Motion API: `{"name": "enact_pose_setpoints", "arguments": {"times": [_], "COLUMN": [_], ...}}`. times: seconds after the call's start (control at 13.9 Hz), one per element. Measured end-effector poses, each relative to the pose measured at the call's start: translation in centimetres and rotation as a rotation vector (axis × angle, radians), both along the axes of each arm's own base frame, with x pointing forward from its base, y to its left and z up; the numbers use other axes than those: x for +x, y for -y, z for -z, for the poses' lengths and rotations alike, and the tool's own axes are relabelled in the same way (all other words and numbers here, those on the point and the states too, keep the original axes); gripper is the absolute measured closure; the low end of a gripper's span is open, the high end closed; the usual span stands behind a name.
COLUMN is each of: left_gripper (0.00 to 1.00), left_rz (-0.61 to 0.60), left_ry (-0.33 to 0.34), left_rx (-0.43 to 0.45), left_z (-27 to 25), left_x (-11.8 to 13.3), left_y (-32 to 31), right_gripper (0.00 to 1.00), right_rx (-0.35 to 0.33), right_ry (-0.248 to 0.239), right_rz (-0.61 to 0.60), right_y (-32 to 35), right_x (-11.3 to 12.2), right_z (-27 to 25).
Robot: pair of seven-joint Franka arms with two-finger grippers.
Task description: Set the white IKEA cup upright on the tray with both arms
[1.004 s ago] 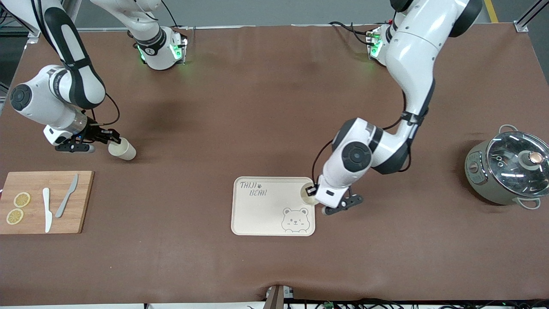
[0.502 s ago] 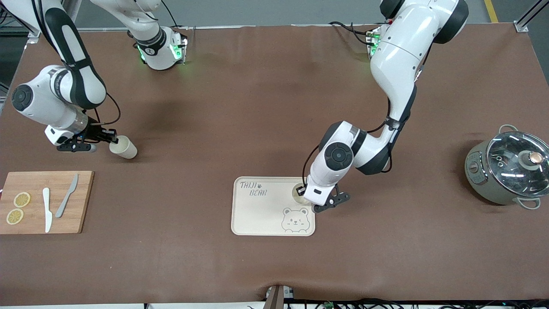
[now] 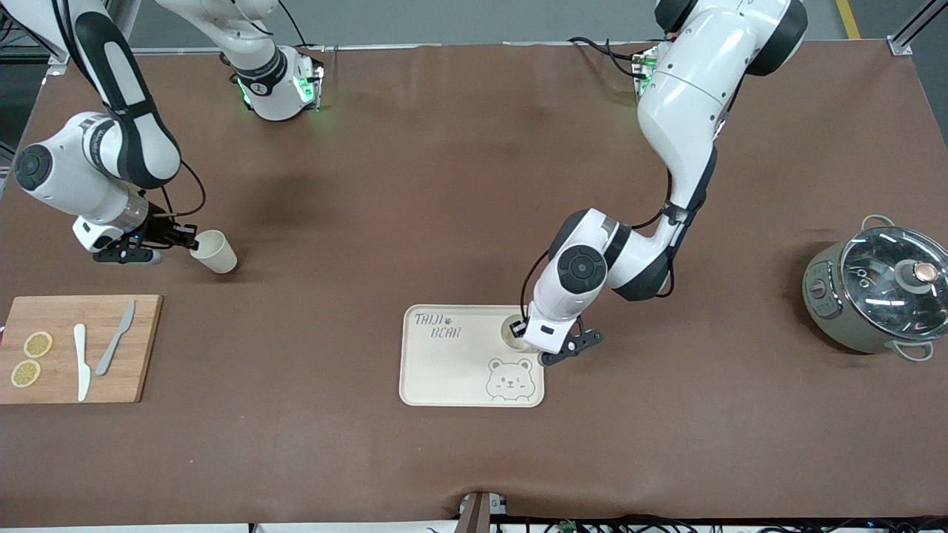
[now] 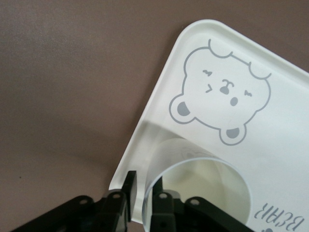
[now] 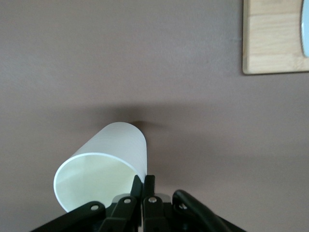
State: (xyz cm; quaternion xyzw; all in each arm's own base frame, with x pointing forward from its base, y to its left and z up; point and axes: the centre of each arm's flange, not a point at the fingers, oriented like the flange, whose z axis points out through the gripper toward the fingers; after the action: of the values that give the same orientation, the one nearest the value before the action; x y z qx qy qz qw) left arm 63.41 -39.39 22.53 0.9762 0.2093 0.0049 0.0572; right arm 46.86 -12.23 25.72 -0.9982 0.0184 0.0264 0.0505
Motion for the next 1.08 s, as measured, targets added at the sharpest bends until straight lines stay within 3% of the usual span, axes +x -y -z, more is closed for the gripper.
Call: {"name": "enact_pose_setpoints", "arguments": {"times": [0.22, 0.5, 0.79, 1.08], "left_gripper": [0.43, 0.03, 0.00, 0.00], "left_rz": [-0.009, -0.039, -0.051, -0.036], "left_ry": [0.022, 0.071, 0.117, 0.155], "left_rx": [0.001, 0.009, 0.103, 0.123], "left_z": [-1.4, -9.3, -17.4, -22.4], "left_x": [0.9, 2.7, 4.3, 6.1], "left_y": [-0.6, -3.1, -9.9, -17.4], "right_gripper": [0.98, 0.98, 0.98, 0.98], "right_rx": [0.063, 0.082, 0.051, 0.026], "right_ry": [-0.050, -0.117, -0.152, -0.164], "right_rz": [0.020, 0.141, 0.291, 0.498], "right_y": [-0.1, -3.9, -11.6, -14.8], "right_x": [2.3, 6.6, 9.6, 11.6], "right_z": [-3.4, -10.0, -14.9, -18.0]}}
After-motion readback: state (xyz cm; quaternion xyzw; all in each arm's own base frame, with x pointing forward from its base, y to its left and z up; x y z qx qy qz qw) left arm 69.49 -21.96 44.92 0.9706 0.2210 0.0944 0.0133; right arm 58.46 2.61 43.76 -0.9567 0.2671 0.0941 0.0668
